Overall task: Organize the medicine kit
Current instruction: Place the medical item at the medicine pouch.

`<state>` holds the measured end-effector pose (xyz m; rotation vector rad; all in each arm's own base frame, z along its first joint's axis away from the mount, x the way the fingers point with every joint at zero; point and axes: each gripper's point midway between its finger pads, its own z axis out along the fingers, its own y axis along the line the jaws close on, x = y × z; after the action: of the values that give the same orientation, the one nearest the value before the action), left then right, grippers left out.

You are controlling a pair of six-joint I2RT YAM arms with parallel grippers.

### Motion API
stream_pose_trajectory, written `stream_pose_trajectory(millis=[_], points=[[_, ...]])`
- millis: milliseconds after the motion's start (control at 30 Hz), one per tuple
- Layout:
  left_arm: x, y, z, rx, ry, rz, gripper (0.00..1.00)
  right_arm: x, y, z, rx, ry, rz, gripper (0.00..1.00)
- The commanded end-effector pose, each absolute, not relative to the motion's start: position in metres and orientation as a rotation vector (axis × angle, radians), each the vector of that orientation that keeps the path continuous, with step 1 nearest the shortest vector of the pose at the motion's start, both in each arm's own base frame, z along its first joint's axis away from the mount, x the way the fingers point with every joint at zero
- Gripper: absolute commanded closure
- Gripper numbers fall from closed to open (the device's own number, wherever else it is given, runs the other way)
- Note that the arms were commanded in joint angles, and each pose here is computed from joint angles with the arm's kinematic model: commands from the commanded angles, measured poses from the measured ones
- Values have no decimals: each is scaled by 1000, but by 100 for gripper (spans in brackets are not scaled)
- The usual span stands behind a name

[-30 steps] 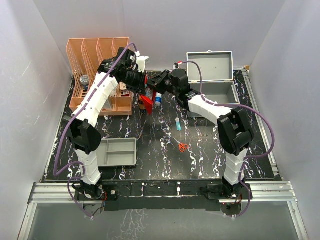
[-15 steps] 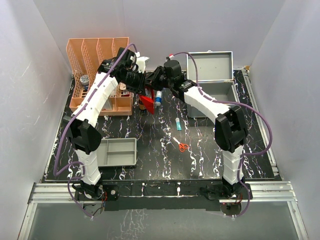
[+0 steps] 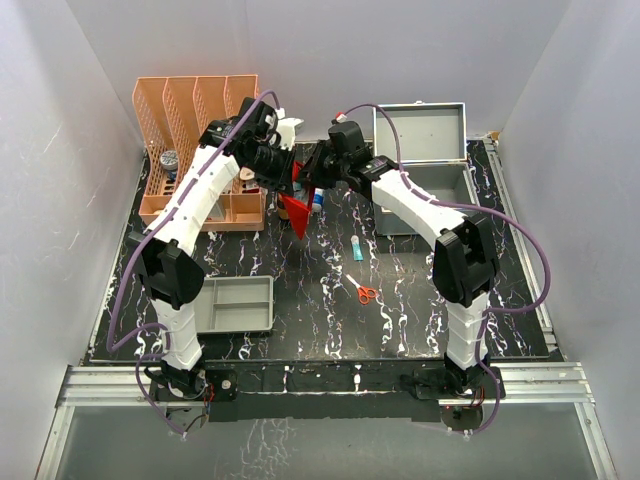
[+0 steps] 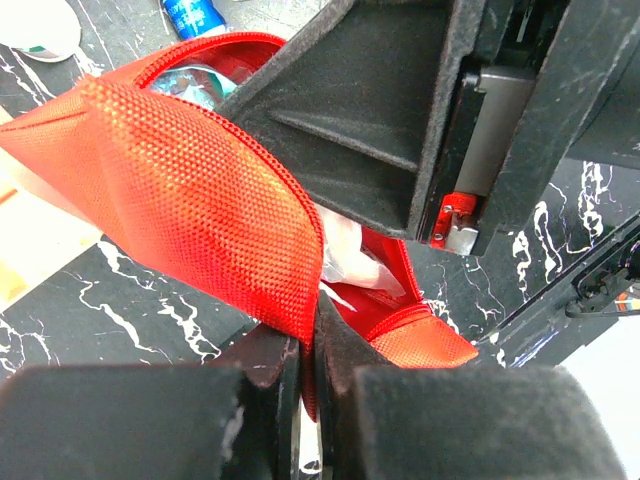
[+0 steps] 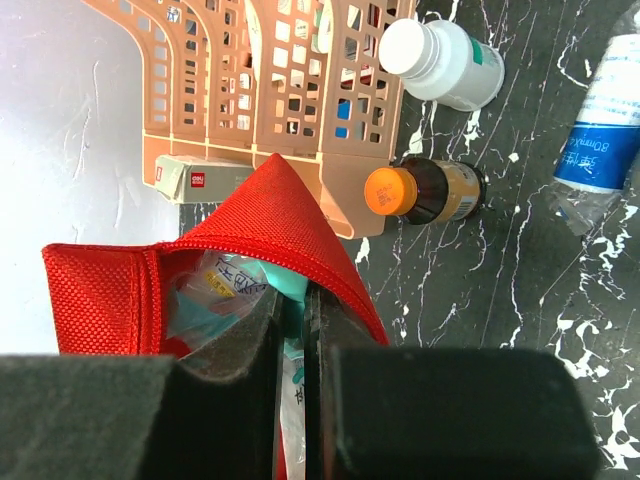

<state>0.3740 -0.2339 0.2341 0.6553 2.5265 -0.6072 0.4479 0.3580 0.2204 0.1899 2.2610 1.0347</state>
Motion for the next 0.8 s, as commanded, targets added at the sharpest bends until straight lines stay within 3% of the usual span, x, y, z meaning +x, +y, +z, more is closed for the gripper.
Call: stream_pose_trajectory(millis=[0, 367, 533, 767], points=[[370, -236, 255, 684, 2459, -621, 100, 436, 360, 252, 108, 2200, 1072, 100], [365, -240, 250, 701, 2474, -649, 100, 446, 388, 270, 50, 2111, 1197, 100], [367, -236, 249, 706, 2476, -622, 100, 445, 388, 274, 32, 2119, 1169, 72], [366, -236, 245, 720, 2481, -618, 100, 436, 343, 286, 60, 2110, 984, 66]])
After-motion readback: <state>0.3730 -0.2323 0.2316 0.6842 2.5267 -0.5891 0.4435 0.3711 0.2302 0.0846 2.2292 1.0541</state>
